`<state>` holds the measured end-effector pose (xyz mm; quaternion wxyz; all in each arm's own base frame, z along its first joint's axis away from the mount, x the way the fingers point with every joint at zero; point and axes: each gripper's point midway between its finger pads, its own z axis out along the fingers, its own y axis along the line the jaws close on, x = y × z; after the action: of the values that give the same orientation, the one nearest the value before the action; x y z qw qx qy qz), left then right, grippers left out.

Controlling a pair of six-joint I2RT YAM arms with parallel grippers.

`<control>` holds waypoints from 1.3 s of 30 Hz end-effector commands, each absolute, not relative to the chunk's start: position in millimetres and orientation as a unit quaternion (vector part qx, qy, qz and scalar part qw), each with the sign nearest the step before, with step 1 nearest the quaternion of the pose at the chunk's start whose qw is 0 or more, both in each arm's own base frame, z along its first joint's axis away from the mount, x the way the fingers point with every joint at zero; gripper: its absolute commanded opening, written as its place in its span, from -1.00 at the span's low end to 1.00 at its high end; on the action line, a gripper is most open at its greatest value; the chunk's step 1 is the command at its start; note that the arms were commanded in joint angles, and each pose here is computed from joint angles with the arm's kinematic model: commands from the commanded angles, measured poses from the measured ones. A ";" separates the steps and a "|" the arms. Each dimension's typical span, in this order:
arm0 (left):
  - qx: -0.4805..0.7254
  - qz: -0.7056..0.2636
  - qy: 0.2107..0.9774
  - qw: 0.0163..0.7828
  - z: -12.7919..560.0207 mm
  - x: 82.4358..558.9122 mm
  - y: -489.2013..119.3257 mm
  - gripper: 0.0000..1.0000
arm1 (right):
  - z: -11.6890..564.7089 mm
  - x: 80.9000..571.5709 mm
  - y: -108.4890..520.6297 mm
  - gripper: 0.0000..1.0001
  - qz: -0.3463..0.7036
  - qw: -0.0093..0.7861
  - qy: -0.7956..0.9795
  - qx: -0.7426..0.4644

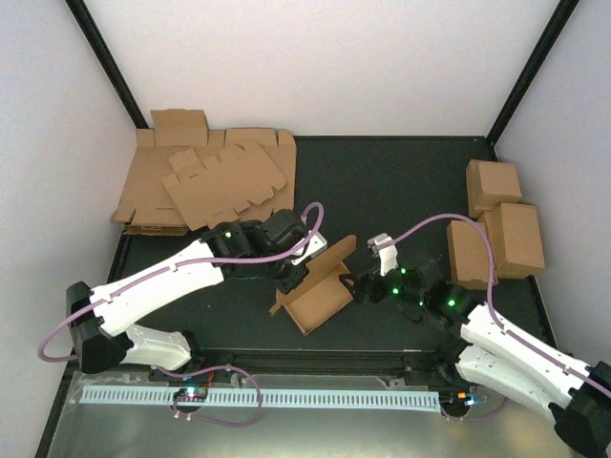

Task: Fold the paper box

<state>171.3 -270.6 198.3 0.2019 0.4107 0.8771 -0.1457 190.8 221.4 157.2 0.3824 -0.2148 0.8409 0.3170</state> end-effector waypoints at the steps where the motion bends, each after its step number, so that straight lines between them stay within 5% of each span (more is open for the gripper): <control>1: 0.427 -0.168 0.861 0.218 224.9 165.2 -264.9 -0.97 | 176.9 197.2 232.2 0.99 0.367 0.412 0.799 -0.240; 18: 0.442 -0.205 0.850 0.201 243.9 148.5 -258.6 -0.97 | 207.4 200.2 253.4 0.99 0.447 0.437 0.705 -0.334; 32: 0.420 -0.168 0.864 0.219 245.8 169.8 -256.8 -0.97 | 188.7 189.0 246.2 -0.05 0.423 0.407 0.739 -0.330; 39: 0.412 -0.158 0.869 0.223 247.1 173.6 -253.1 -0.97 | 189.8 184.3 238.8 -0.12 0.420 0.416 0.741 -0.319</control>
<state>160.2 -248.7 229.3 0.1866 0.4257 0.8713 -0.1576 191.0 238.8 185.4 0.4123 -0.3145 0.7496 0.4114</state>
